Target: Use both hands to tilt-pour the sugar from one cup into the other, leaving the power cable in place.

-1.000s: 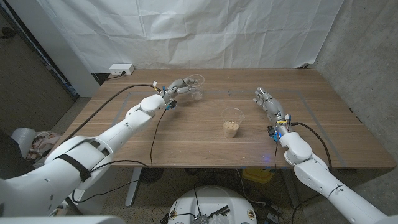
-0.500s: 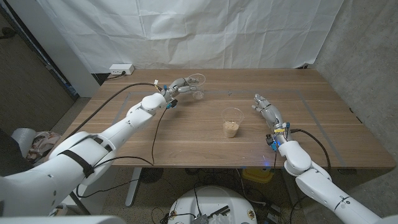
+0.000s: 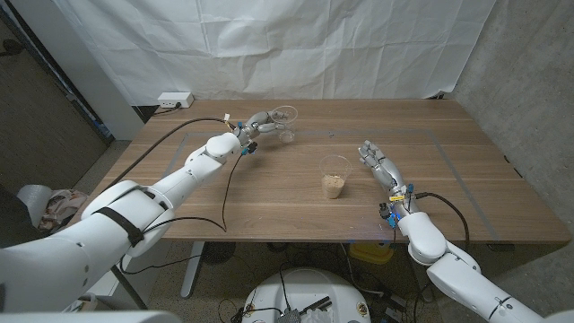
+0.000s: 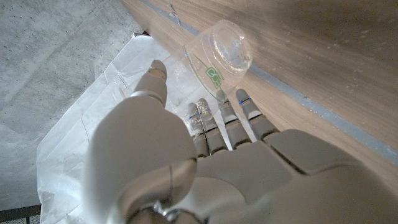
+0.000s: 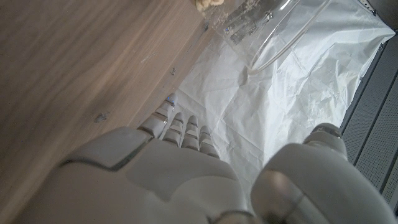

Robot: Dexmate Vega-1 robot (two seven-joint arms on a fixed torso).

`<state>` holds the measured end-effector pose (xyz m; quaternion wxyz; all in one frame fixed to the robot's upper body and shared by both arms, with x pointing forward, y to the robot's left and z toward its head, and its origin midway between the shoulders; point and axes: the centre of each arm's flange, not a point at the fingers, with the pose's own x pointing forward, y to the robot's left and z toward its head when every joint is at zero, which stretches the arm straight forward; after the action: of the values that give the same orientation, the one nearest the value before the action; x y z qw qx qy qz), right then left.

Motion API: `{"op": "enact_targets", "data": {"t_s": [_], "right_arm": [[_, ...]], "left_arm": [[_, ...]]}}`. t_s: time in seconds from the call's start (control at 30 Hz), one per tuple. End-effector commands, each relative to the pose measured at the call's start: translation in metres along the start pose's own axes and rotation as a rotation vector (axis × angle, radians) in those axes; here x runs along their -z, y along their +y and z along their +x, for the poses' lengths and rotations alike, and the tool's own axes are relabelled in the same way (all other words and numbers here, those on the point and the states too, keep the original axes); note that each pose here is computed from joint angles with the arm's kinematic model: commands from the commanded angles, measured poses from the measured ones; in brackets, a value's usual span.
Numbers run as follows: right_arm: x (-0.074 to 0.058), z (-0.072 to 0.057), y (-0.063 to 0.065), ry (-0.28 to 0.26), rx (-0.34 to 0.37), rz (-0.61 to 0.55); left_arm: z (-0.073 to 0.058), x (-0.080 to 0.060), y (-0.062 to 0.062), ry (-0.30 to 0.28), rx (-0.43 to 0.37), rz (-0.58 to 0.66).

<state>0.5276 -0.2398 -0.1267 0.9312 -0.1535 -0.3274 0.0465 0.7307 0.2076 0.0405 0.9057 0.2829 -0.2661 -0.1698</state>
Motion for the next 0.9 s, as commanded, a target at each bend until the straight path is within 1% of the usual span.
{"op": "enact_targets", "data": {"t_s": [0.03, 0.07, 0.1, 0.23, 0.27, 0.3, 0.33, 0.4, 0.43, 0.5, 0.53, 0.63, 0.7, 0.8, 0.83, 0.9], "right_arm": [[-0.006, -0.012, 0.013, 0.021, -0.014, -0.055], [-0.007, -0.012, 0.014, 0.02, -0.014, -0.062], [-0.01, -0.012, 0.016, 0.027, -0.027, -0.108], [-0.016, -0.014, 0.021, 0.019, -0.02, -0.164], [-0.018, -0.016, 0.025, 0.022, -0.013, -0.186], [-0.018, -0.016, 0.026, 0.02, -0.022, -0.194], [-0.019, -0.016, 0.029, 0.019, -0.008, -0.217], [-0.02, -0.017, 0.031, 0.013, -0.009, -0.215], [-0.021, -0.018, 0.034, 0.01, 0.011, -0.247], [-0.024, -0.019, 0.036, 0.011, 0.008, -0.28], [-0.025, -0.02, 0.038, 0.009, 0.023, -0.305], [-0.026, -0.02, 0.04, 0.015, 0.03, -0.335], [-0.026, -0.02, 0.04, 0.022, 0.032, -0.341], [-0.027, -0.02, 0.043, 0.006, 0.034, -0.339], [-0.028, -0.019, 0.045, 0.015, 0.018, -0.357], [-0.028, -0.019, 0.05, 0.015, 0.0, -0.362]], "left_arm": [[0.007, -0.002, 0.002, -0.001, 0.013, 0.006], [0.008, -0.002, 0.002, 0.0, 0.014, 0.006], [0.009, -0.002, 0.002, 0.0, 0.016, 0.005], [0.011, -0.003, 0.001, 0.003, 0.02, 0.004], [0.012, -0.003, 0.001, 0.005, 0.021, 0.005], [0.013, -0.003, 0.001, 0.006, 0.023, 0.007], [0.013, -0.003, 0.001, 0.008, 0.024, 0.006], [0.015, -0.004, 0.001, 0.012, 0.025, 0.008], [0.015, -0.004, 0.001, 0.015, 0.028, 0.006], [0.017, -0.005, 0.0, 0.018, 0.03, 0.006], [0.018, -0.005, 0.0, 0.02, 0.033, 0.003], [0.019, -0.006, -0.003, 0.018, 0.046, -0.003], [0.018, -0.008, -0.007, 0.004, 0.066, -0.005], [0.015, -0.011, -0.015, -0.035, 0.108, -0.014], [0.011, -0.012, -0.018, -0.061, 0.133, -0.017], [0.006, -0.013, -0.021, -0.082, 0.15, -0.022]]}}
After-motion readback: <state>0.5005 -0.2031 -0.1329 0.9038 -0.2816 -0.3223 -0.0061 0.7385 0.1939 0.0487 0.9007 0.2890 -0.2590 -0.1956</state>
